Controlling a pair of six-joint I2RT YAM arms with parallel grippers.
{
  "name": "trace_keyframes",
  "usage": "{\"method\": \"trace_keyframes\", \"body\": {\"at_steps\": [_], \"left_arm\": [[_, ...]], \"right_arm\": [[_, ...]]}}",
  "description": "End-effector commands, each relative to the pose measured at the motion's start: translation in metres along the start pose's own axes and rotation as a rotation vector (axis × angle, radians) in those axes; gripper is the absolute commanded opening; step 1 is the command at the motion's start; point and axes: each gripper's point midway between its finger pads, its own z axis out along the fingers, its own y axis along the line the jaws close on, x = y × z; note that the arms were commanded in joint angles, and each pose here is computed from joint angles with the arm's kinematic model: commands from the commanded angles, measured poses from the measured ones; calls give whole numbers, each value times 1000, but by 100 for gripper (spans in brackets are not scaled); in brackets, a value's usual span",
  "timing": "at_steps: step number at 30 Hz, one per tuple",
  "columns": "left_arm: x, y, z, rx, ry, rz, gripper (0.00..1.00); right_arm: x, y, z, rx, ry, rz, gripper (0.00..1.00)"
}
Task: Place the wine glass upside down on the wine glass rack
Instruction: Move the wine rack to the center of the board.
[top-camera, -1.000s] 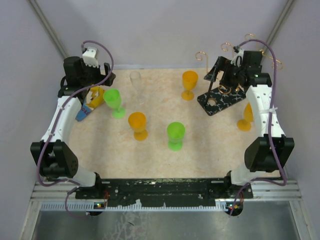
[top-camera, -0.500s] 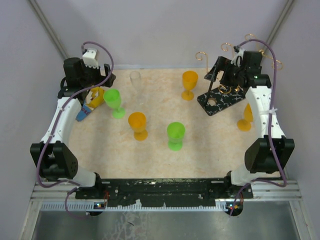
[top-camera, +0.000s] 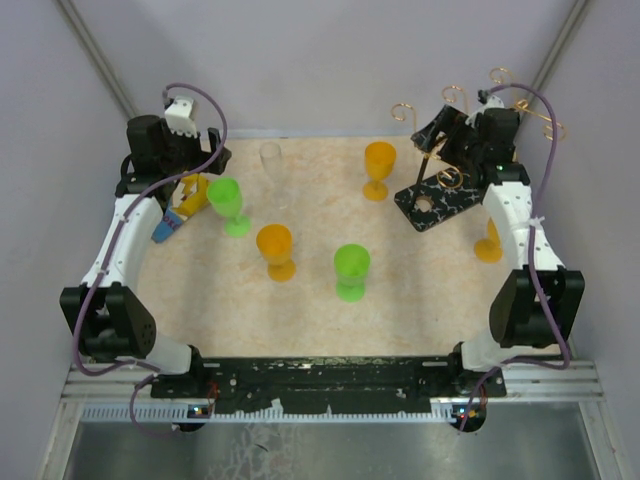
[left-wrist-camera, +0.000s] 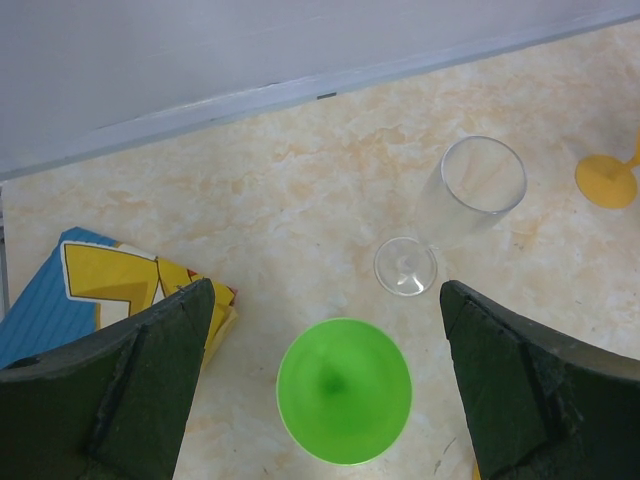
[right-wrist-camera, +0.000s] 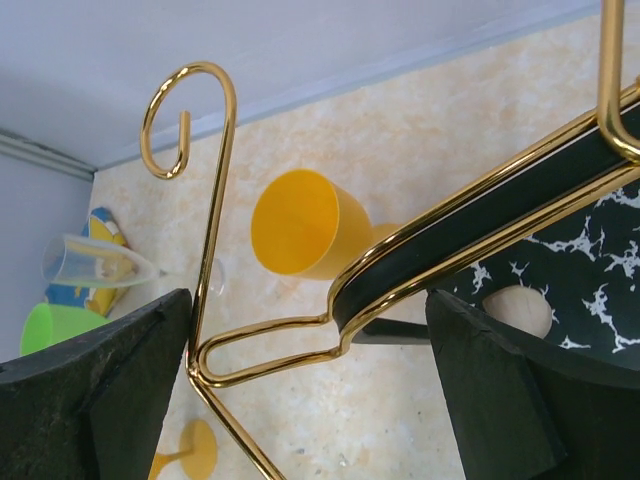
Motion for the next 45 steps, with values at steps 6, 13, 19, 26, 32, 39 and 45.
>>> {"method": "trace_keyframes", "body": {"at_steps": [6,13,19,26,32,39,45], "left_arm": [[-7,2,4,-4,-9,20,100],[-4,1,9,7,-3,12,100],[-3,1,9,1,0,10,100],[-2,2,7,-3,0,13,100],[-2,1,7,-3,1,15,100],[0,0,6,1,2,13,100],[1,-2,4,5,3,6,100]], "right_arm": [[-33,9,-2,-50,-259,27,99],[-33,16,4,-105,-288,35,99],[-30,26,11,-148,-279,27,99],[-27,49,15,-285,-255,53,99],[-18,62,11,-383,-234,64,99],[-12,77,3,-477,-206,58,99],[-11,90,-8,-537,-191,36,99]]}}
